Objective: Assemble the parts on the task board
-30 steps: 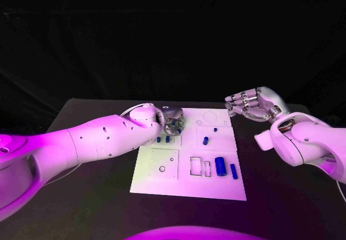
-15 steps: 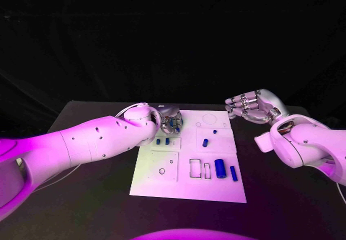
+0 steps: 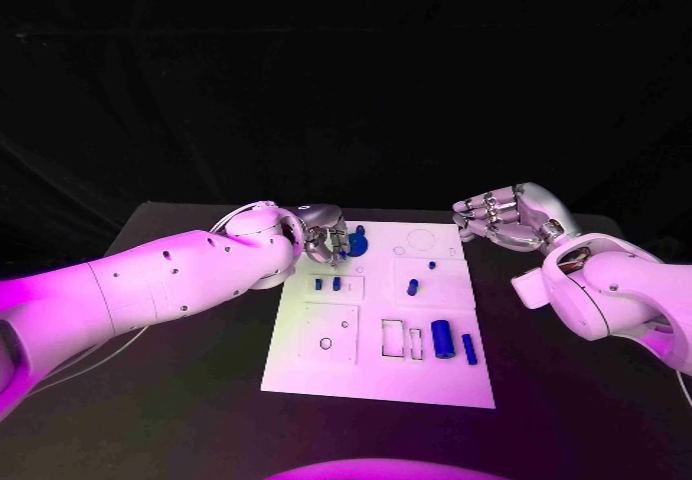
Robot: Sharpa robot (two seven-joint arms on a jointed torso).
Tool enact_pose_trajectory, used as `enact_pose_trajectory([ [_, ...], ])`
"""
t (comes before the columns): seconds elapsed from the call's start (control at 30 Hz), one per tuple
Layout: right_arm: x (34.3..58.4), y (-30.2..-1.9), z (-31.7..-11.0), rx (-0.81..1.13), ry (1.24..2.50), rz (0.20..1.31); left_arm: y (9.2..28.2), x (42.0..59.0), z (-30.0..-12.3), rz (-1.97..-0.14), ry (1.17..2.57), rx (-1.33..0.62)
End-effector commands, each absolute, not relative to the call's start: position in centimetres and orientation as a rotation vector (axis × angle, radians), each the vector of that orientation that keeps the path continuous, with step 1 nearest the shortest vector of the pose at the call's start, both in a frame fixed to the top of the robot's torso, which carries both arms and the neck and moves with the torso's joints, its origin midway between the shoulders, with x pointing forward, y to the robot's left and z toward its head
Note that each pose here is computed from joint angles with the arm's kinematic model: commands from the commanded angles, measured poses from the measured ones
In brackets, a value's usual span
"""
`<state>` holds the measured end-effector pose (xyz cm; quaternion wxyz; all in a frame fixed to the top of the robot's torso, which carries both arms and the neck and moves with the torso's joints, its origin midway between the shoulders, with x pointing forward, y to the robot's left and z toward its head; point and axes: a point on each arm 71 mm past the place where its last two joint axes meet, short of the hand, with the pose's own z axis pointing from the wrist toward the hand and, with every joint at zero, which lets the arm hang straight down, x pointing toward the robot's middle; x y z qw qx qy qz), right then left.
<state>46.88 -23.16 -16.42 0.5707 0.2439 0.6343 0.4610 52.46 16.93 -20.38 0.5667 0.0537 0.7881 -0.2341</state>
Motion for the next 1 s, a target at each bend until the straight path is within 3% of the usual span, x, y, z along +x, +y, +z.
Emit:
enact_pose_trajectory([
  [0.03,46.8,-23.0,-16.5,0.56,1.497,1.096,17.1,52.5,-20.5,-0.557,1.881,0.104],
  [1.0,46.8,-23.0,-16.6,0.561,1.498,1.095,18.4,52.5,-21.9,-0.503,1.95,0.099],
])
